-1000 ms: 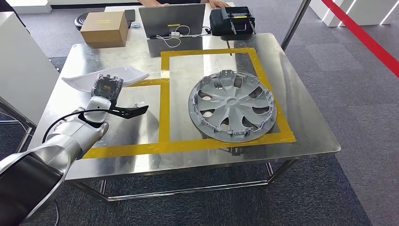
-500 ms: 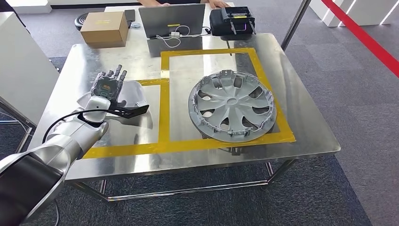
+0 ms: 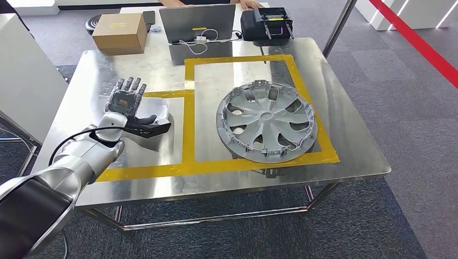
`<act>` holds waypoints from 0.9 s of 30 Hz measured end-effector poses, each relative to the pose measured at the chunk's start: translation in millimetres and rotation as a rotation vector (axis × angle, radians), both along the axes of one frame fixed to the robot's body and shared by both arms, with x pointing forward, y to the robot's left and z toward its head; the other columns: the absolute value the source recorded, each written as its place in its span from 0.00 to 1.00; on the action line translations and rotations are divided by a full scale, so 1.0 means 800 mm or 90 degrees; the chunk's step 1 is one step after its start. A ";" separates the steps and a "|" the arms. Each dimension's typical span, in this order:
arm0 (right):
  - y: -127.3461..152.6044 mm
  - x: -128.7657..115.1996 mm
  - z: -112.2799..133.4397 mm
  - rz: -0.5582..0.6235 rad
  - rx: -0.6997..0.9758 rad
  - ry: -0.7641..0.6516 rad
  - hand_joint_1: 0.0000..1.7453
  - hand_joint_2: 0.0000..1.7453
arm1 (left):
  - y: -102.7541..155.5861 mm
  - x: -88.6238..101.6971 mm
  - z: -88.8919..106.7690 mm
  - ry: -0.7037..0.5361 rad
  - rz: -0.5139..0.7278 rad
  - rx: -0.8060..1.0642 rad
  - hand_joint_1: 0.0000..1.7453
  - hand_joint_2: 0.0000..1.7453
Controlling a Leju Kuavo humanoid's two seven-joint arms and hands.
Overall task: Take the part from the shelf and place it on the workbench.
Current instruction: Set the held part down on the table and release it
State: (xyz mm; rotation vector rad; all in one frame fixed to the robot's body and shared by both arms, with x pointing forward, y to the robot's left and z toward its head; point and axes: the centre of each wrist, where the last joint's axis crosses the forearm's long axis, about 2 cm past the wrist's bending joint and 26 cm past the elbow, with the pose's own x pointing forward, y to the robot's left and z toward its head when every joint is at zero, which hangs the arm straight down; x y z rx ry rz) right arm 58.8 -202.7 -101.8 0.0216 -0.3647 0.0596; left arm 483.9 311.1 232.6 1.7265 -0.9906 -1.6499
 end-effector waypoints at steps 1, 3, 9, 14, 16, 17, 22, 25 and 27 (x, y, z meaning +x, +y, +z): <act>0.000 0.000 0.000 0.001 0.001 0.000 0.00 0.00 | 0.000 0.000 0.000 0.002 0.000 0.001 0.00 0.00; 0.000 0.000 0.000 0.004 0.002 -0.001 0.00 0.00 | 0.001 0.000 0.000 0.005 0.000 0.002 0.00 0.00; 0.001 0.000 0.000 0.013 0.001 -0.002 0.00 0.00 | 0.003 0.000 0.001 0.011 -0.001 0.010 0.00 0.00; -0.001 0.000 0.000 0.012 0.000 -0.002 0.00 0.00 | 0.000 0.002 0.004 0.009 -0.002 0.008 0.00 0.00; -0.002 0.000 0.000 0.009 0.000 -0.002 0.00 0.00 | -0.001 0.002 0.003 0.012 0.000 0.007 0.00 0.00; -0.002 0.000 0.000 0.008 0.001 -0.001 0.00 0.00 | -0.002 0.001 0.003 0.014 0.000 0.008 0.00 0.00; -0.004 -0.001 -0.001 0.006 0.000 0.001 0.00 0.00 | -0.006 0.002 0.005 0.018 0.001 0.009 0.00 0.00; -0.003 0.000 -0.001 0.010 0.004 0.000 0.00 0.00 | -0.005 0.004 0.008 0.018 0.005 0.012 0.00 0.00; -0.002 0.000 0.000 0.015 0.005 -0.001 0.00 0.00 | -0.004 0.004 0.009 0.019 0.008 0.012 0.00 0.00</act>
